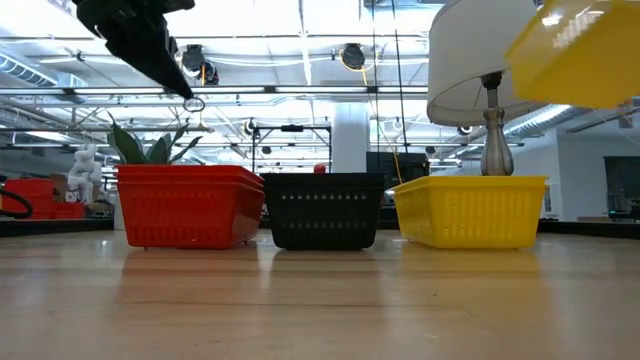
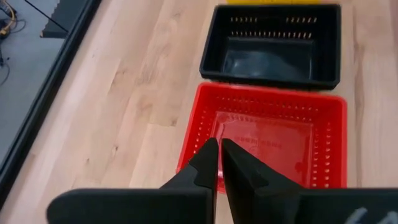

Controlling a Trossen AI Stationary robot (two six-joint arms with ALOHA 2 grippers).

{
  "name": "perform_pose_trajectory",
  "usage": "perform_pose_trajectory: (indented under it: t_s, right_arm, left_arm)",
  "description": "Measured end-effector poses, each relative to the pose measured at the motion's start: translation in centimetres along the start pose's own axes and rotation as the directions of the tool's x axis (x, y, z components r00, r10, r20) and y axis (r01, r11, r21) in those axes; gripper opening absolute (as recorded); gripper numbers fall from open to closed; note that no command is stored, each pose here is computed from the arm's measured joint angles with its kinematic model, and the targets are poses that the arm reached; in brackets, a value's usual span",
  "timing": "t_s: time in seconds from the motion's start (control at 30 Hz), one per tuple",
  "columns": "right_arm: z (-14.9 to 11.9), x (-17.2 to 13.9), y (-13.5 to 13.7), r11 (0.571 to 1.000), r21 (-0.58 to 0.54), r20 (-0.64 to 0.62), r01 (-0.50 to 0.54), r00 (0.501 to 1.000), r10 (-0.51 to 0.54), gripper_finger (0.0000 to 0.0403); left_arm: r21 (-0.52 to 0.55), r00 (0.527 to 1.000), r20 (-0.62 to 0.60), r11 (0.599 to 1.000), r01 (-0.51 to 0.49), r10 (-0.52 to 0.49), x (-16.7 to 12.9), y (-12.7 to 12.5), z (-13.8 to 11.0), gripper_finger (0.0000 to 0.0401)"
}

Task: Stack baskets by color
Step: Stack the bottom yellow bin on top of the top yellow bin

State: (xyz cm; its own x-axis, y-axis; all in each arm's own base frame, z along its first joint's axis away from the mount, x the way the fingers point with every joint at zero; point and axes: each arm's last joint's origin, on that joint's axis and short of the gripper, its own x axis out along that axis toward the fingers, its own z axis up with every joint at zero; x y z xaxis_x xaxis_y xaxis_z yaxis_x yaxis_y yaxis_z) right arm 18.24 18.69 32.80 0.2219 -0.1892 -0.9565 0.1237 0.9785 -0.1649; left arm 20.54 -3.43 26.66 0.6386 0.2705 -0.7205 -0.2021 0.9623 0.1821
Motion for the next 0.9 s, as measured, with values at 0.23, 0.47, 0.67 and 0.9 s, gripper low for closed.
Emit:
perform_pose_trajectory:
  t_s: [0.23,0.47,0.67,0.9]
  right_arm:
    - [2.5,1.0,-2.3,0.998,-0.038,-0.008,0.046,0.999,-0.046,0.0004]
    - [4.8,2.0,-4.7,0.995,-0.058,-0.002,0.081,0.997,-0.082,0.0006]
    - [6.8,2.6,-5.7,0.993,-0.056,0.1,0.106,0.99,-0.1,0.0006]
    - [8.4,4.3,-5.3,0.983,-0.113,0.112,0.148,0.984,-0.136,0.0007]
  left_arm:
    - [-0.05,0.996,0.089,0.998,0.026,-0.022,-2.1,0.8,0.0,0.0026]
    - [-0.059,0.984,0.169,0.996,0.07,-0.059,-4.1,1.1,-0.2,0.0026]
    - [-0.072,0.972,0.223,0.993,0.089,-0.071,-5.5,1.3,-0.5,0.0026]
    - [-0.106,0.953,0.298,0.99,0.095,-0.06,-7.1,1.9,-0.9,0.0026]
